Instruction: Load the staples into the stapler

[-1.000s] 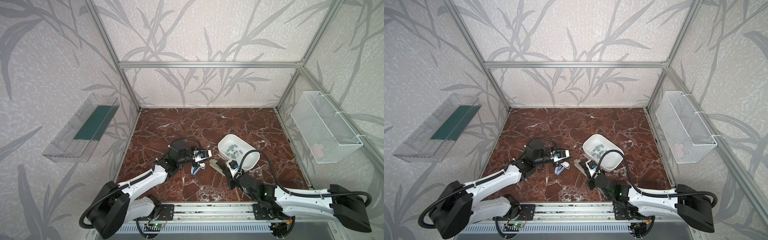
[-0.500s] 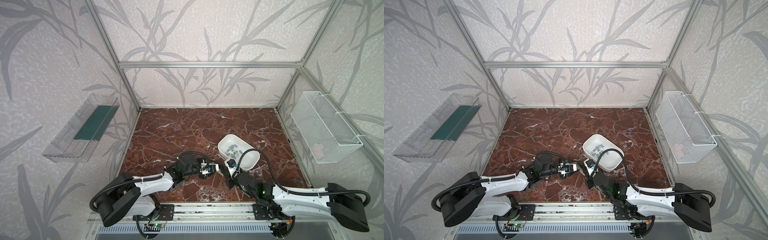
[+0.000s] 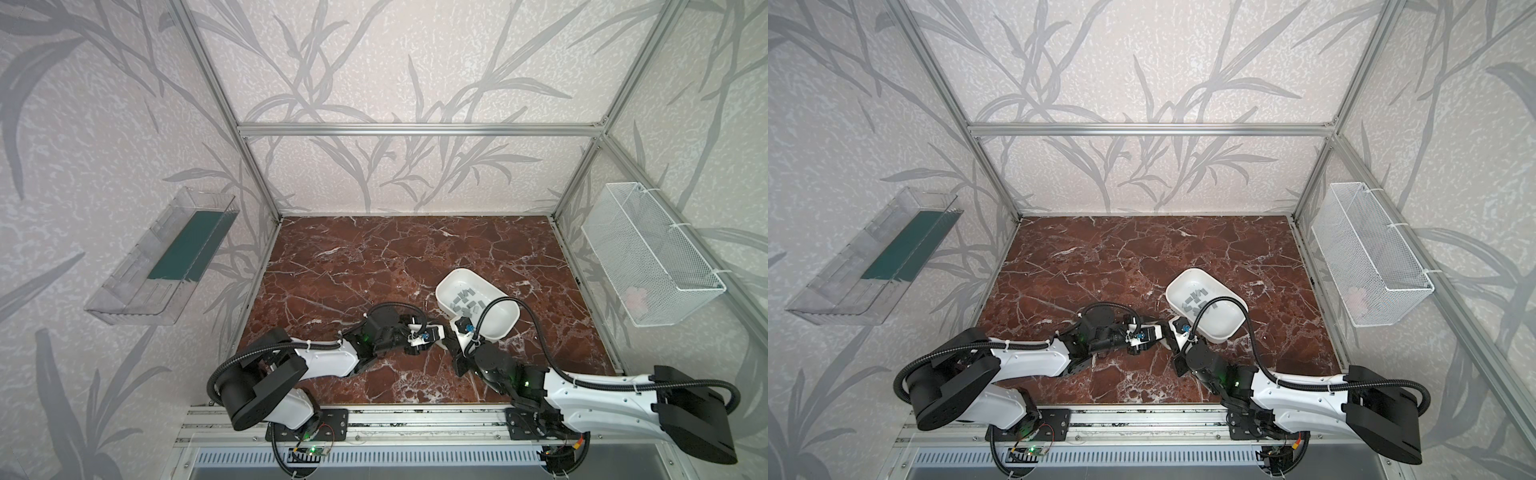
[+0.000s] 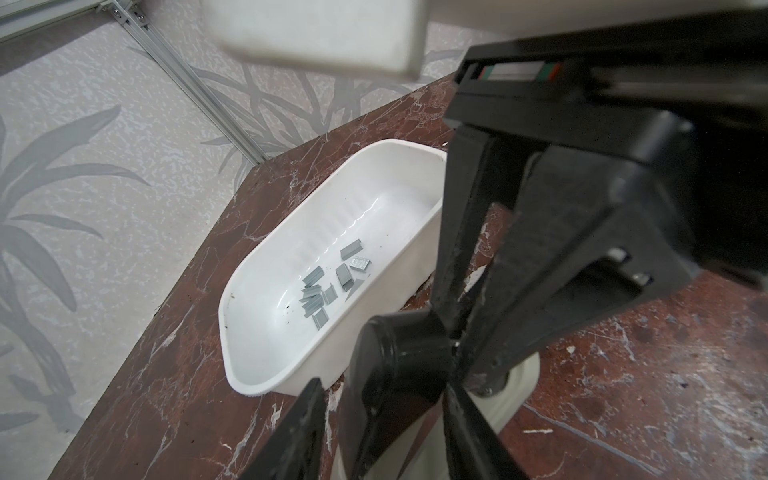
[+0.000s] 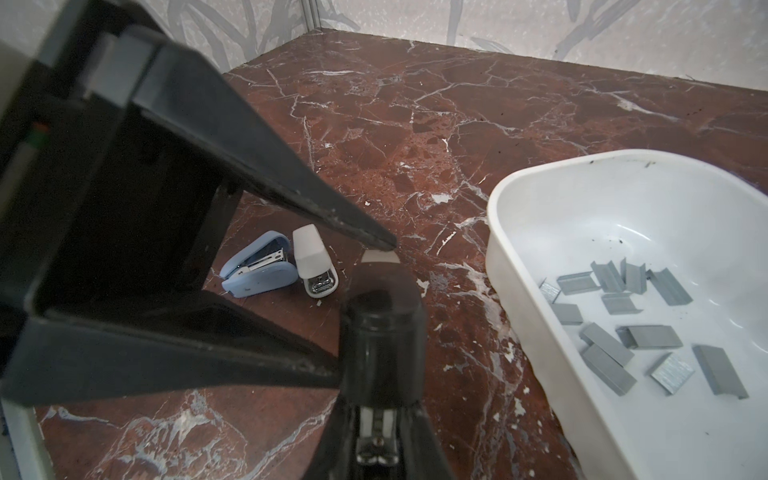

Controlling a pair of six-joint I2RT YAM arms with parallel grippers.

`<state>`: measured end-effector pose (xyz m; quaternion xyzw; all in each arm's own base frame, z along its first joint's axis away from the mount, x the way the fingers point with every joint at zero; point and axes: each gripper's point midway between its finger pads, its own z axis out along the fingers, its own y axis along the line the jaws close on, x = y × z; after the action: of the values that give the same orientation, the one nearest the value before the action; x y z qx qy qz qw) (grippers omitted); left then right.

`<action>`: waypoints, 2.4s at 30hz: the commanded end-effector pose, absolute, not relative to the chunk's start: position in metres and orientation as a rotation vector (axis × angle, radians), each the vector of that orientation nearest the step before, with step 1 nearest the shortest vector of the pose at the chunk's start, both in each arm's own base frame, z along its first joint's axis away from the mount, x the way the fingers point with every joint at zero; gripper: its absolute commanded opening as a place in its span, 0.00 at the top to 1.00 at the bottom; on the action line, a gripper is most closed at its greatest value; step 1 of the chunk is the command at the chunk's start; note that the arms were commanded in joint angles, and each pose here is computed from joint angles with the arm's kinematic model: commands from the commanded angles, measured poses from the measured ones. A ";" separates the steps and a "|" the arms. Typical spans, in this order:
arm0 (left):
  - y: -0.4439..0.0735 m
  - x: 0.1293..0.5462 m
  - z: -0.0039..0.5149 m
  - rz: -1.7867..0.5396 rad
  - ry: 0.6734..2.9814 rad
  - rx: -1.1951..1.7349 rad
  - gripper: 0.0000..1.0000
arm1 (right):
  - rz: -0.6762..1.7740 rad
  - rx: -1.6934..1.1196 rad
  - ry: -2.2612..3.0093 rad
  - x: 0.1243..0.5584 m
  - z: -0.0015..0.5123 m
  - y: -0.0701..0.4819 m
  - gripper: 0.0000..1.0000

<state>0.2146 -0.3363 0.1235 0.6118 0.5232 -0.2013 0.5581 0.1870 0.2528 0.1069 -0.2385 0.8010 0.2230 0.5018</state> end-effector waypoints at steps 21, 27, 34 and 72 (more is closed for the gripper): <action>-0.334 0.282 0.203 -0.335 1.246 1.110 0.58 | 0.719 -0.667 1.891 0.159 0.120 0.290 1.00; -0.313 0.297 0.220 -0.413 1.261 1.024 0.54 | 0.713 -0.684 1.910 0.151 0.110 0.288 1.00; -0.315 0.286 0.219 -0.494 1.199 1.088 0.52 | 0.728 -0.679 1.923 0.148 0.105 0.293 1.00; -0.302 0.186 0.135 -0.629 1.066 1.961 0.44 | 0.546 -0.628 1.948 0.169 0.079 0.262 0.64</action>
<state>0.2067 -0.3132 0.1437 0.7501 0.4180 -0.2186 0.4634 0.1659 0.2570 0.0569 -0.2675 0.8231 0.1992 0.4597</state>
